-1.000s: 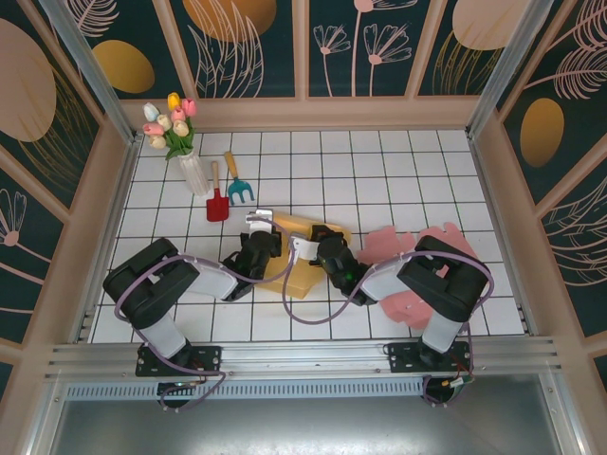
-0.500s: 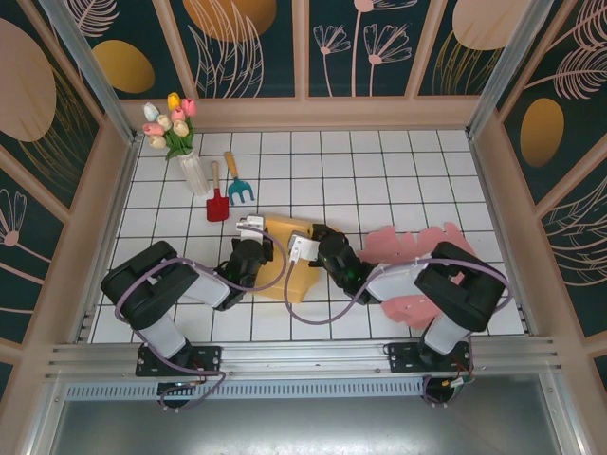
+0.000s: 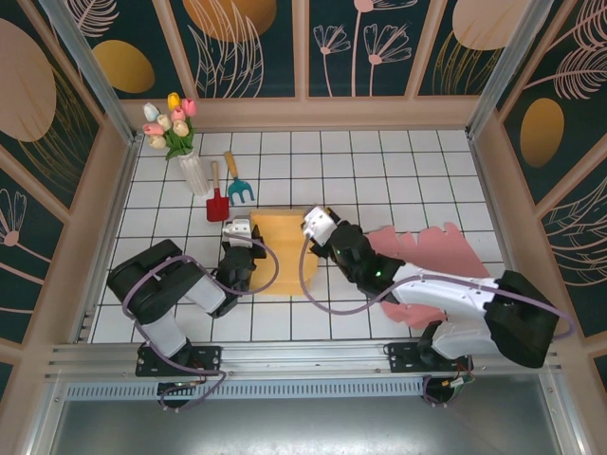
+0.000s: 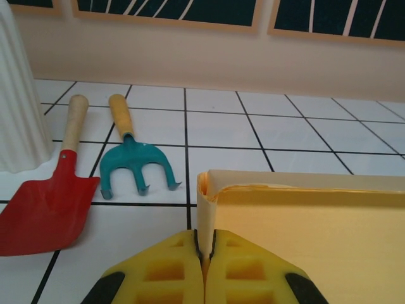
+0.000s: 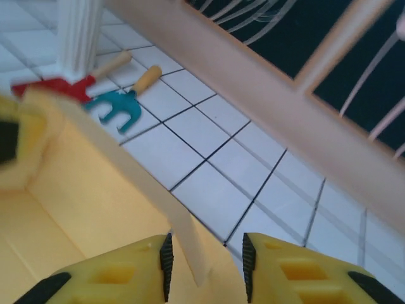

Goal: Fold the paper box

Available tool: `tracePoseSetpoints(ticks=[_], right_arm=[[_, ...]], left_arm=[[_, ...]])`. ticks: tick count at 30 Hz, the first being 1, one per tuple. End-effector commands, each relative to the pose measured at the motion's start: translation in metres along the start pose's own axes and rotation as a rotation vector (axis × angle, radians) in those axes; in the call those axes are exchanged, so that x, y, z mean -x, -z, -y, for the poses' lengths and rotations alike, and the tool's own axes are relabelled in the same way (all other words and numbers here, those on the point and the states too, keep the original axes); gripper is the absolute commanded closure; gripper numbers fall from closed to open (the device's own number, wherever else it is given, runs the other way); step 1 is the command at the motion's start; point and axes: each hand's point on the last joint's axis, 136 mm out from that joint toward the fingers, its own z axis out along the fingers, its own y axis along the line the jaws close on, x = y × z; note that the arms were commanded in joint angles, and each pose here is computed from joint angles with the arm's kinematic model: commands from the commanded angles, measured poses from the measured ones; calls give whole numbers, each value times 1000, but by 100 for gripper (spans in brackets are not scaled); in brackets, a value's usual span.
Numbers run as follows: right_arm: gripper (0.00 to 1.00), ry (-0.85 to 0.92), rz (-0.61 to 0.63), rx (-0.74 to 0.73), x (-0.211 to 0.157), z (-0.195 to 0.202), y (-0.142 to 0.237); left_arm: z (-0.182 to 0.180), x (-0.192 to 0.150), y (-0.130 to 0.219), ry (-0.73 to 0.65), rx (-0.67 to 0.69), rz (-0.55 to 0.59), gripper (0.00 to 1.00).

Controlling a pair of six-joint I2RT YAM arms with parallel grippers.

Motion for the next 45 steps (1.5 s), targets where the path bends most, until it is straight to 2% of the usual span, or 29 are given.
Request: tracePoseSetpoints(ticks=[1,3,11,19,30,35,45], right_arm=[[62,-499,-127,-62,5,30,-5],[60,-584,-174,-11,2,26,-12],[51,-721,-143,103,10,11,-29],[41,-838,-84,103,4,15,-36],[41,-871,-146,135,-32,-4,-66],[41,-915,-145,111,-49,-1,-66],[41,-1014,-144,217,-54,-20,-66]], left_arm=[[5,20,-5,26,-8,105,100],[7,19,-6,39,-16,114,100],[14,9,-14,39,-39,124,100],[13,4,-14,18,-38,122,100],[12,-4,-16,17,-28,118,100],[12,-5,-16,13,-27,116,100],[14,-7,-17,9,-42,114,100]])
